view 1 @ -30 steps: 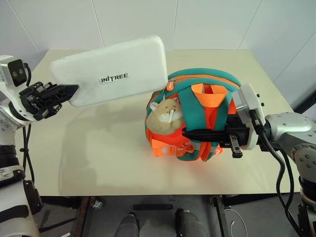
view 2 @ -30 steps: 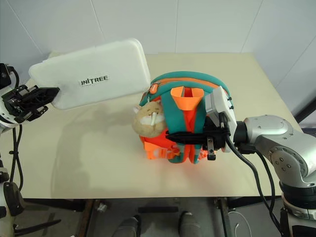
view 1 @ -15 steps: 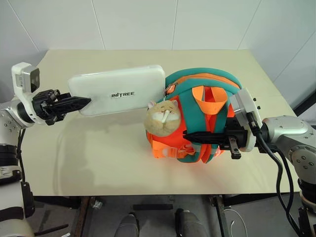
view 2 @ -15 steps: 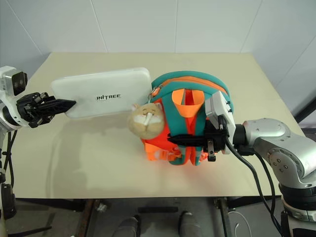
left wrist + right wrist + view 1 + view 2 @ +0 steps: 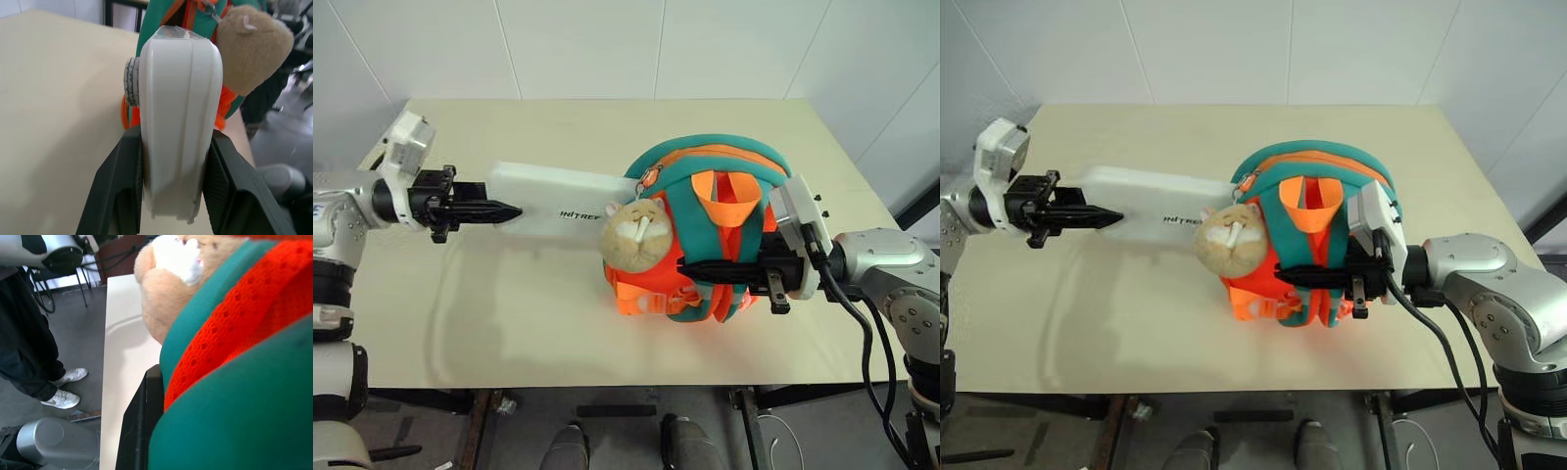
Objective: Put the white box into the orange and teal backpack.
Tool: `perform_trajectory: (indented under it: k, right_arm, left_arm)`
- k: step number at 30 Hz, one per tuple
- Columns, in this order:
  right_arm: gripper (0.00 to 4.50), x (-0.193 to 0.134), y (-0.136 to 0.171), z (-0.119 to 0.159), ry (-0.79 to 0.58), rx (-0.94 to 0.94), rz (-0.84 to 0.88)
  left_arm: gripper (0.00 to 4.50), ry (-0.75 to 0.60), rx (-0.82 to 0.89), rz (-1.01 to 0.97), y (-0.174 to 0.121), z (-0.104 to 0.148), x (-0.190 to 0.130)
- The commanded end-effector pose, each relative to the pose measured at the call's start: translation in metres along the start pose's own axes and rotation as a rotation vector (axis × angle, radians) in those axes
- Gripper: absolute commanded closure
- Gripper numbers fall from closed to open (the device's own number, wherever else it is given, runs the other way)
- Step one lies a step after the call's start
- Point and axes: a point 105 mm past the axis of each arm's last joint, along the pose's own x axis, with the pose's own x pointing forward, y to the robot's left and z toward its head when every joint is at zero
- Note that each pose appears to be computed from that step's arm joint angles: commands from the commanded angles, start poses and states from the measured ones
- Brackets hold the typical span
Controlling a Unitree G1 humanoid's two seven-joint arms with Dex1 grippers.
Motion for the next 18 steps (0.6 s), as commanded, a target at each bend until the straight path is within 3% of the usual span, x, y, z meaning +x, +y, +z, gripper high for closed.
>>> perform_trajectory:
  k: [1, 9, 18]
  right_arm:
    - [4.5, -0.001, 0.002, 0.008, -0.013, -0.053, 0.002]
    - [4.5, 0.002, -0.001, 0.009, -0.02, -0.062, 0.003]
    - [4.5, 0.008, -0.003, 0.009, -0.031, -0.068, 0.007]
  left_arm:
    - [3.26, 0.103, 0.08, -0.078, -0.001, 0.008, 0.016]
    - [3.26, 0.219, 0.107, -0.053, 0.013, 0.019, 0.076]
    - [3.26, 0.228, 0.044, -0.043, 0.017, 0.016, 0.153]
